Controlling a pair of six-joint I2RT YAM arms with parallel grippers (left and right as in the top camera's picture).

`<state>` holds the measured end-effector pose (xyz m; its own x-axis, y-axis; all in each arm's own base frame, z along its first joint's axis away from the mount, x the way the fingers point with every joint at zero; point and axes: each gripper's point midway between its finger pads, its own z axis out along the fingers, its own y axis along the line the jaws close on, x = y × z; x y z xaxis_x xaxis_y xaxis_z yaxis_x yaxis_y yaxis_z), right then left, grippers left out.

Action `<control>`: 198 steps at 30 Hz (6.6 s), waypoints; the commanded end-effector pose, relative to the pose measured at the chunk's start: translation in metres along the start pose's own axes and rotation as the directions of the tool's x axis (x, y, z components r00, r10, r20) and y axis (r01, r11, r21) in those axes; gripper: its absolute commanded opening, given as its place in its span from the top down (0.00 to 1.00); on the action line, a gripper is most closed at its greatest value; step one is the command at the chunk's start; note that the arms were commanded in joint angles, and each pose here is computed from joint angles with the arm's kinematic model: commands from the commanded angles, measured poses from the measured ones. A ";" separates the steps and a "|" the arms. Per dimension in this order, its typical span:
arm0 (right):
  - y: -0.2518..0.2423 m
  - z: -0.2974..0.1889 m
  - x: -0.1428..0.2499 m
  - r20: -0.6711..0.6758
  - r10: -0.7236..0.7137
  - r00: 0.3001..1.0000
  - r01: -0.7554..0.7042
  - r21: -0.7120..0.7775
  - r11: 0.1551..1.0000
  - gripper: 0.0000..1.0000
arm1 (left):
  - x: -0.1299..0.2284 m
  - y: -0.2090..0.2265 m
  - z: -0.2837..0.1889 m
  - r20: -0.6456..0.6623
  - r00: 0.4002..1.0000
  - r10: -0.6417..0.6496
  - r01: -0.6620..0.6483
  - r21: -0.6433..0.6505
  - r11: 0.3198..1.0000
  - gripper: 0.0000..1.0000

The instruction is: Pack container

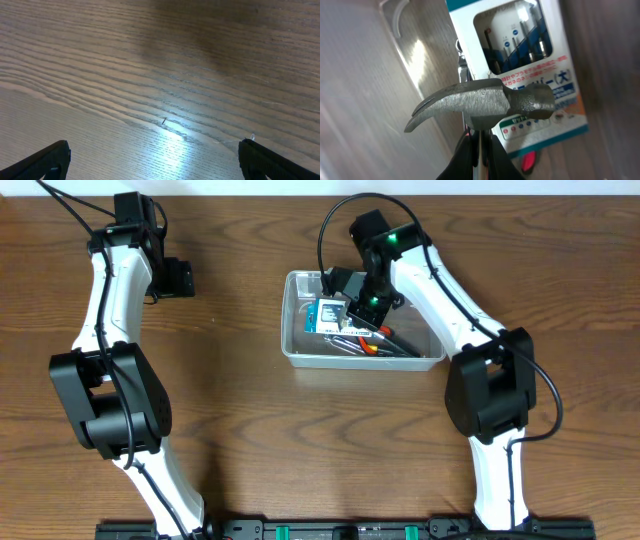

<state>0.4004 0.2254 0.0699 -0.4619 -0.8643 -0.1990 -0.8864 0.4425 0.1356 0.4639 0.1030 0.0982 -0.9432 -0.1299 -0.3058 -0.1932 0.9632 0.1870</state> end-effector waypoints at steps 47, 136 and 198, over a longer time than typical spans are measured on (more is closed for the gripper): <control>-0.083 -0.265 0.047 0.457 0.543 0.704 -0.699 0.310 0.645 0.01 | 0.005 0.001 0.008 -0.025 1.000 0.003 -0.003 -0.015 1.000 0.02; 0.083 -0.297 0.283 0.815 0.553 0.172 -0.981 0.092 0.170 0.01 | 0.005 0.001 0.008 -0.025 1.000 0.003 -0.003 -0.015 1.000 0.02; 0.143 -0.336 0.249 0.920 -0.103 0.379 -0.833 0.387 0.395 0.01 | 0.005 0.001 0.008 -0.025 1.000 0.003 -0.003 -0.015 1.000 0.02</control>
<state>0.1672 -0.0110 0.3782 -0.1285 -0.1231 -0.9840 0.0493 0.9902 -0.1303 0.4640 0.1030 0.0983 -0.9431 -0.1299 -0.3061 -0.1933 0.9632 0.1869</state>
